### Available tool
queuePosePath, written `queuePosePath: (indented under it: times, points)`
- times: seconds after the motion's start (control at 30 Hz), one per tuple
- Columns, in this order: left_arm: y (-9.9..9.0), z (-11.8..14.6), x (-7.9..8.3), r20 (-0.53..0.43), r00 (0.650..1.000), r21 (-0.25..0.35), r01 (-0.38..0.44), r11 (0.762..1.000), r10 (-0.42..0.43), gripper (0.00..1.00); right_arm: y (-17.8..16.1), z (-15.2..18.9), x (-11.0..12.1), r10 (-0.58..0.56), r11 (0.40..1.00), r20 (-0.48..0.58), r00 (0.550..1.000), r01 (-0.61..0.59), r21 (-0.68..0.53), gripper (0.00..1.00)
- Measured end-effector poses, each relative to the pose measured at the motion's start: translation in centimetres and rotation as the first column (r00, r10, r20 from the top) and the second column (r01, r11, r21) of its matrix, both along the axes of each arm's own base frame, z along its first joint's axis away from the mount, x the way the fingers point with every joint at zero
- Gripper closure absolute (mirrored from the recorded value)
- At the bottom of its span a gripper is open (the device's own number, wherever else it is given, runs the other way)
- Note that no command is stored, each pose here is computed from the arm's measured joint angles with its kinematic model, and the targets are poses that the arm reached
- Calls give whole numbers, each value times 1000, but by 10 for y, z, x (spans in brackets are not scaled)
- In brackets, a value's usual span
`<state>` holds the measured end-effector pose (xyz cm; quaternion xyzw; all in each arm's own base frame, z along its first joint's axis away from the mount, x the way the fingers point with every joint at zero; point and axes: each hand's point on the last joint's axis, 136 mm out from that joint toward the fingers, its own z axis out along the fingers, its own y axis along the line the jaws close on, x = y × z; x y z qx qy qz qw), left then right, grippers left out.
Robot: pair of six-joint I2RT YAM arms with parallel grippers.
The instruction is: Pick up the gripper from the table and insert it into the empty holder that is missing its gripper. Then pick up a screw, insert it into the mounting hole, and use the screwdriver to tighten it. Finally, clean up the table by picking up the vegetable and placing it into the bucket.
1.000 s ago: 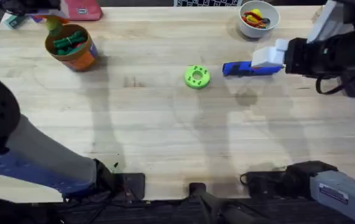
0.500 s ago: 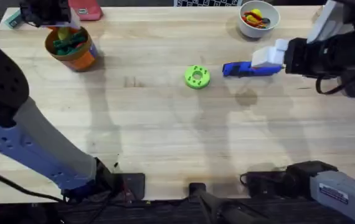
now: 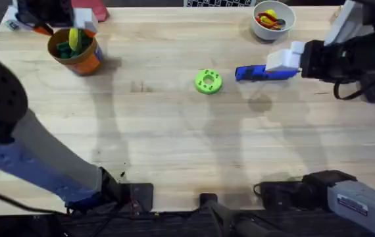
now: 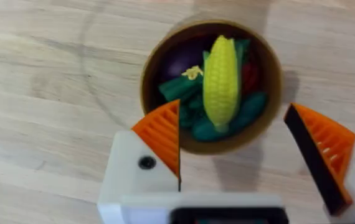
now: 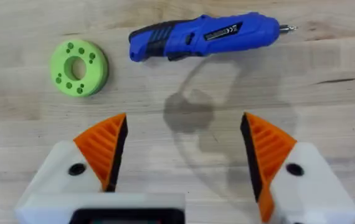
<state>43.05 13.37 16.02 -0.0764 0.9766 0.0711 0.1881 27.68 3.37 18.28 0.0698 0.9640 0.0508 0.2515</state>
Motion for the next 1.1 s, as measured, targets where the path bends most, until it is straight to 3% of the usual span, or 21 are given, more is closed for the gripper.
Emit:
queuePosePath:
  times: [0.2, 0.37, 0.53, 0.77, 0.93, 1.1]
  points:
    - [-35, 66, -21, 111, 992, -1, 67, 998, -67, 13, 0, 0, 0, 0, 1000, 0, 1000, 0, 0, 8]
    - [-73, 94, -47, 139, 979, -1, 148, 989, -147, 12, 0, 0, 0, 0, 1000, 0, 1000, 0, 0, 9]
    - [-118, 80, -79, 118, 968, -27, 227, 974, -222, 13, 0, 0, 0, 0, 1000, 0, 1000, 0, 0, 9]
    - [-172, 45, -139, 95, 947, -84, 314, 946, -306, 13, 0, 0, 0, 2, 1000, 0, 1000, -2, -1, 8]
    - [-182, 37, -158, 133, 940, -96, 327, 940, -313, 14, 0, 0, 0, 2, 1000, -1, 1000, -2, -2, 9]
    - [-182, 37, -159, 143, 945, -104, 311, 945, -295, 14, 0, 0, 0, 2, 1000, -2, 1000, -2, -1, 9]
